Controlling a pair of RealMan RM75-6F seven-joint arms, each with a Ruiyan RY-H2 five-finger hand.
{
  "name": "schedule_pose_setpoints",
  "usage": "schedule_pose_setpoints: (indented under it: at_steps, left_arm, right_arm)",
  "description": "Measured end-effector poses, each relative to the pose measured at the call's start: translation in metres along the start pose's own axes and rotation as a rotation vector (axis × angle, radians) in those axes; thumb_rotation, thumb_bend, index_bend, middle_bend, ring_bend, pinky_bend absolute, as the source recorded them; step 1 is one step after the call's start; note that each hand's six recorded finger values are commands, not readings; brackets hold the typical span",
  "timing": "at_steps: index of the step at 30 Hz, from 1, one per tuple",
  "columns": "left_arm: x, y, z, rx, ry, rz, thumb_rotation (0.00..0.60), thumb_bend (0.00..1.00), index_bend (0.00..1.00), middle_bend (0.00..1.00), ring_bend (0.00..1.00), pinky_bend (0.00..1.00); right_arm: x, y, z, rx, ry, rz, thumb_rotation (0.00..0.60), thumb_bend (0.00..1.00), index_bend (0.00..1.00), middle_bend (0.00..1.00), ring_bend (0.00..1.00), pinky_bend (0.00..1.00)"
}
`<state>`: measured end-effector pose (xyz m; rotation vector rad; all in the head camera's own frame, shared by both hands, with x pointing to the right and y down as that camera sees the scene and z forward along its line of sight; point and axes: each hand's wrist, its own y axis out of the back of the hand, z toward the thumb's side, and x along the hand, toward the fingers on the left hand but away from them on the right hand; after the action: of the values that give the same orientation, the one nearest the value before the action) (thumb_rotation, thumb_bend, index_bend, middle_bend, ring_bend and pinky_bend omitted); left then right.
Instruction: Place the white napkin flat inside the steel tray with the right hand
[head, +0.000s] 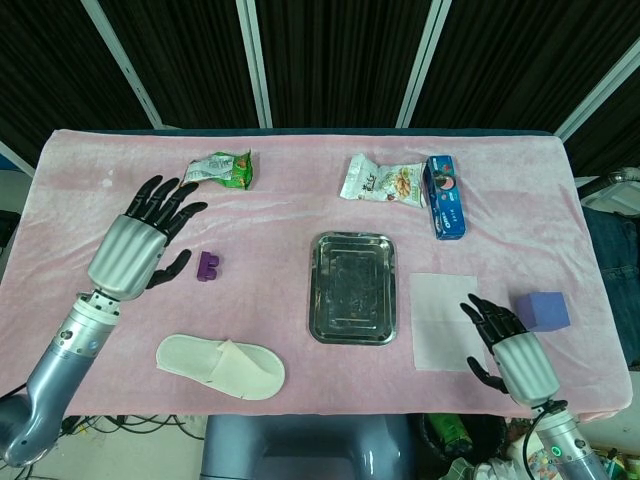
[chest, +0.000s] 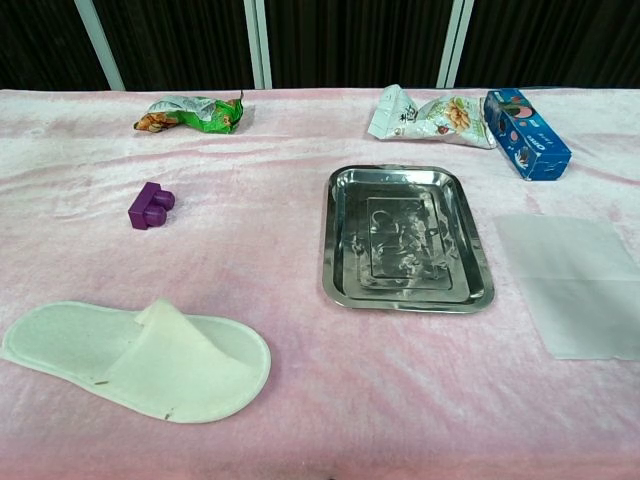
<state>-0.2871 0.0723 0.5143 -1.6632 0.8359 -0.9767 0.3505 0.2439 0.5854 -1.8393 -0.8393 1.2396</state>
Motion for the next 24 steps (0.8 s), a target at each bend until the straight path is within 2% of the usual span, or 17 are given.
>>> schedule_pose_setpoints:
  at_steps: [6, 13, 17, 24]
  left_arm:
    - [-0.039, 0.009, -0.022, 0.006, 0.142, -0.021, 0.6, 0.37, 0.17, 0.06, 0.0, 0.01]
    - [-0.093, 0.014, -0.054, -0.006, 0.298, -0.033, 0.6, 0.37, 0.17, 0.06, 0.0, 0.01]
    - [-0.126, 0.011, -0.073, -0.03, 0.385, -0.033, 0.6, 0.37, 0.17, 0.06, 0.0, 0.01]
    - [-0.158, -0.005, -0.1, -0.08, 0.482, -0.027, 0.6, 0.37, 0.17, 0.06, 0.0, 0.01]
  right_arm:
    - [0.014, -0.013, -0.011, -0.037, -0.096, 0.022, 0.6, 0.25, 0.07, 0.03, 0.1, 0.18]
    - [0.021, -0.033, -0.022, 0.021, -0.153, 0.049, 0.6, 0.24, 0.07, 0.03, 0.1, 0.18]
    - [0.024, -0.045, -0.023, 0.039, -0.172, 0.061, 0.6, 0.24, 0.07, 0.03, 0.1, 0.18]
    - [0.021, -0.067, -0.018, 0.09, -0.183, 0.083, 0.6, 0.24, 0.08, 0.03, 0.1, 0.18]
